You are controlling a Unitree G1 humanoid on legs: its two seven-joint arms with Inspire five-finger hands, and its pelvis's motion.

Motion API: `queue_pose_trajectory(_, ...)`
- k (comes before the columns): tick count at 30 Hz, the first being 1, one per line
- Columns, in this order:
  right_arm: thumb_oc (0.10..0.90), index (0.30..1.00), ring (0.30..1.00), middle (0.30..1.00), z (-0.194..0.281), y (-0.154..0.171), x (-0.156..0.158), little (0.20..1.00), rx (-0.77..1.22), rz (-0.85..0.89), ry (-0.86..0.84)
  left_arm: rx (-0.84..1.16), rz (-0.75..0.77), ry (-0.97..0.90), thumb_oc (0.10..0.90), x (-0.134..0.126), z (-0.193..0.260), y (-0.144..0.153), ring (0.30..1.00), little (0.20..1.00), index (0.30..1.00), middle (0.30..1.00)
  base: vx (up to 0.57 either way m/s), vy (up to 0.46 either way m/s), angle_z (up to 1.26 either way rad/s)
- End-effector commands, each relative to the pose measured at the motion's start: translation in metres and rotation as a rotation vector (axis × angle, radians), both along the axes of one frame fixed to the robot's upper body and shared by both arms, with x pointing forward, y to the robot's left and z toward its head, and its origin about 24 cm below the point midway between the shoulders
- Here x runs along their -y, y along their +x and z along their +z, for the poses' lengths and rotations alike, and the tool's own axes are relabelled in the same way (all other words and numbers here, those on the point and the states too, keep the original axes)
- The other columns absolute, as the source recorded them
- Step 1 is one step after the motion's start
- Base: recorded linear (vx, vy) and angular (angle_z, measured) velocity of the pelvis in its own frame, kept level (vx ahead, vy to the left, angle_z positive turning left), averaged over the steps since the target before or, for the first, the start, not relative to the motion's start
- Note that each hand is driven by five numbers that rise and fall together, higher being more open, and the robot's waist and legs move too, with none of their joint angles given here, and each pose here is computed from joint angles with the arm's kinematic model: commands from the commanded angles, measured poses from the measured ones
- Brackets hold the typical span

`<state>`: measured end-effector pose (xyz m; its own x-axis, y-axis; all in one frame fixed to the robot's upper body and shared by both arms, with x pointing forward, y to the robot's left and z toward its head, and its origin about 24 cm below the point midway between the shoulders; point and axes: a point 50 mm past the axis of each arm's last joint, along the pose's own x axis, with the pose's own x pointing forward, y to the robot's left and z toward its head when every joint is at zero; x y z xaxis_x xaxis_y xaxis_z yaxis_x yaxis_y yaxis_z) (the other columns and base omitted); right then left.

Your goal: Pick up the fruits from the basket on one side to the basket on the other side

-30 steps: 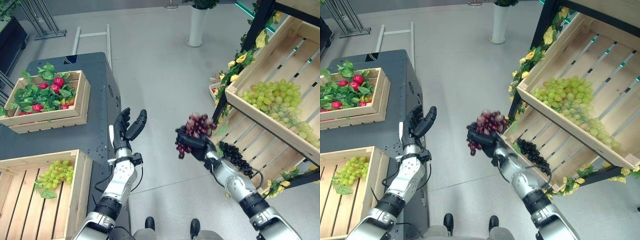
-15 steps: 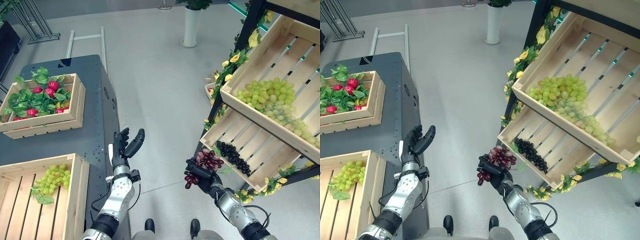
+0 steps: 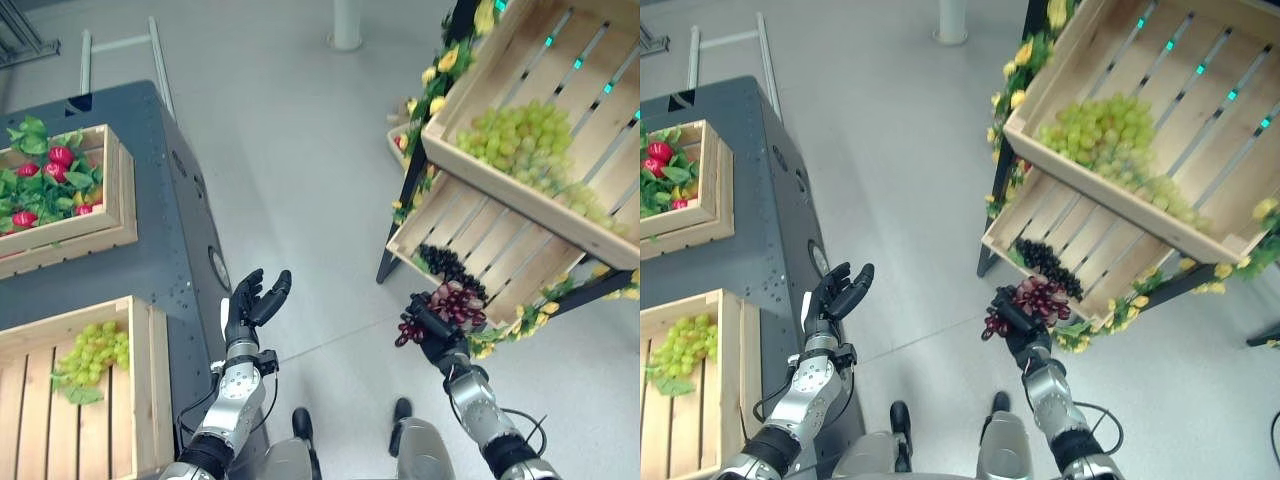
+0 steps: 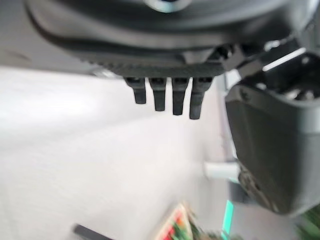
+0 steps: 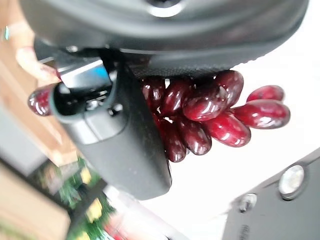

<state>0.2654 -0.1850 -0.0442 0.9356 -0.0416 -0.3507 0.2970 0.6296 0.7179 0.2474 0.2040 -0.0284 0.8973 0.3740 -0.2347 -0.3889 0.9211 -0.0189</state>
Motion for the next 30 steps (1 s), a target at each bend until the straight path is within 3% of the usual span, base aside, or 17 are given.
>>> queue_pose_trajectory(1, 0.4, 0.3, 0.3, 0.3, 0.068, 0.041, 0.019, 0.3, 0.326, -0.123, -0.006, 0.224, 0.036, -0.053, 0.8, -0.001, 0.036, 0.018, 0.9, 0.9, 0.9, 0.9, 0.0, -0.209, -0.12)
queue_pose_trajectory(8, 0.4, 0.3, 0.3, 0.3, 0.078, 0.039, 0.055, 0.3, 0.34, -0.227, -0.09, 0.241, 0.011, -0.082, 0.8, 0.007, 0.03, 0.011, 0.9, 0.9, 0.9, 0.9, 0.03, -0.127, -0.02)
queue_pose_trajectory(12, 0.4, 0.3, 0.3, 0.3, 0.086, 0.043, 0.047, 0.3, 0.374, -0.215, -0.102, 0.235, 0.007, -0.071, 0.8, 0.004, 0.031, 0.009, 0.9, 0.9, 0.9, 0.9, 0.1, 0.067, -0.56)
queue_pose_trajectory(18, 0.4, 0.3, 0.3, 0.3, 0.136, 0.072, 0.063, 0.3, 0.507, -0.276, -0.143, 0.388, -0.063, -0.004, 0.8, 0.016, 0.071, 0.04, 0.9, 0.9, 0.9, 0.9, -0.14, -0.004, -0.21)
queue_pose_trajectory(25, 0.4, 0.3, 0.3, 0.3, 0.175, 0.079, 0.066, 0.3, 0.634, -0.26, -0.199, 0.423, -0.097, 0.023, 0.8, 0.011, 0.082, 0.042, 0.9, 0.9, 0.9, 0.9, -0.04, -0.088, 0.07)
queue_pose_trajectory(30, 0.4, 0.3, 0.3, 0.3, 0.199, 0.088, 0.069, 0.3, 0.697, -0.236, -0.252, 0.442, -0.123, -0.006, 0.8, 0.023, 0.085, 0.045, 0.9, 0.9, 0.9, 0.9, -0.04, -0.094, 0.02)
